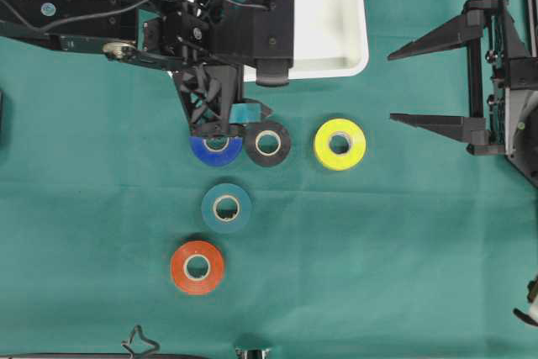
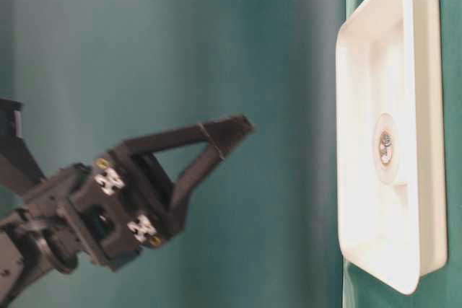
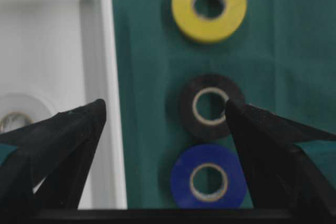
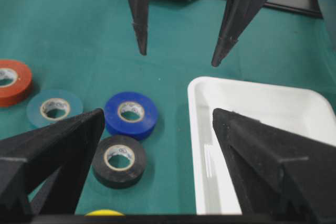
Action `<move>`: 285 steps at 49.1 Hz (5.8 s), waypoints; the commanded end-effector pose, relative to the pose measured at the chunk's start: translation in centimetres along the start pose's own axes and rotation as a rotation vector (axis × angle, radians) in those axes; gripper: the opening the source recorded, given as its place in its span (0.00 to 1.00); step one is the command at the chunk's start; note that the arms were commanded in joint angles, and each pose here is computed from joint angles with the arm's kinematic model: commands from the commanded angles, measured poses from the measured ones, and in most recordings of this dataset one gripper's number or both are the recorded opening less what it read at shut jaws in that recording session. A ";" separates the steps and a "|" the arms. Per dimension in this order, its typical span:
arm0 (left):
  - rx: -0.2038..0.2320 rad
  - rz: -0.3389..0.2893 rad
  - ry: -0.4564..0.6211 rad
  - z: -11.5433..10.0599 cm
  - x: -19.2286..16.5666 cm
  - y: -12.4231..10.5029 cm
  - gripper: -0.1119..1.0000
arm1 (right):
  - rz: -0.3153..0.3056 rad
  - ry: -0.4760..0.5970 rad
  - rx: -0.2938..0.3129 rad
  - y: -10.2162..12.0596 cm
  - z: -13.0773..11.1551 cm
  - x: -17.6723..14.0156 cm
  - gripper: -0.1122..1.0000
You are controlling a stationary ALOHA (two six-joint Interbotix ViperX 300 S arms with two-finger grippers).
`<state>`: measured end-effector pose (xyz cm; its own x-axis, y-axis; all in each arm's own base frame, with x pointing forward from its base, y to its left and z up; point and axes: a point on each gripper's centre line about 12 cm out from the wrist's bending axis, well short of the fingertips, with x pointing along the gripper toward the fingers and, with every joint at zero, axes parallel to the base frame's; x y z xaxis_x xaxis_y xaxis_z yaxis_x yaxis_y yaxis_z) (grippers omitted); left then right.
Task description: Pick up the tape from a random location and place it into the white case.
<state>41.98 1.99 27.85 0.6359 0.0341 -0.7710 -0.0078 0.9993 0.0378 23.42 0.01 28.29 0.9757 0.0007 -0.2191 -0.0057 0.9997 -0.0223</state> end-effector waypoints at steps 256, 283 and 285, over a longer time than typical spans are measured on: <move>-0.080 -0.014 -0.553 -21.5 -10.5 -1.5 0.96 | -0.015 0.743 0.187 4.2 4.2 23.5 0.93; -0.080 -0.014 -0.553 -21.5 -10.5 -1.5 0.96 | -0.016 0.743 0.189 4.3 4.1 23.5 0.93; -0.080 -0.014 -0.553 -21.5 -10.5 -1.5 0.96 | -0.016 0.743 0.189 4.3 4.1 23.5 0.93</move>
<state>18.49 0.56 21.89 0.9427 0.0286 -0.3326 -0.0416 0.9986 -0.0319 47.03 4.29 25.30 0.5329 0.0340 -0.8455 0.1143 0.9871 0.1117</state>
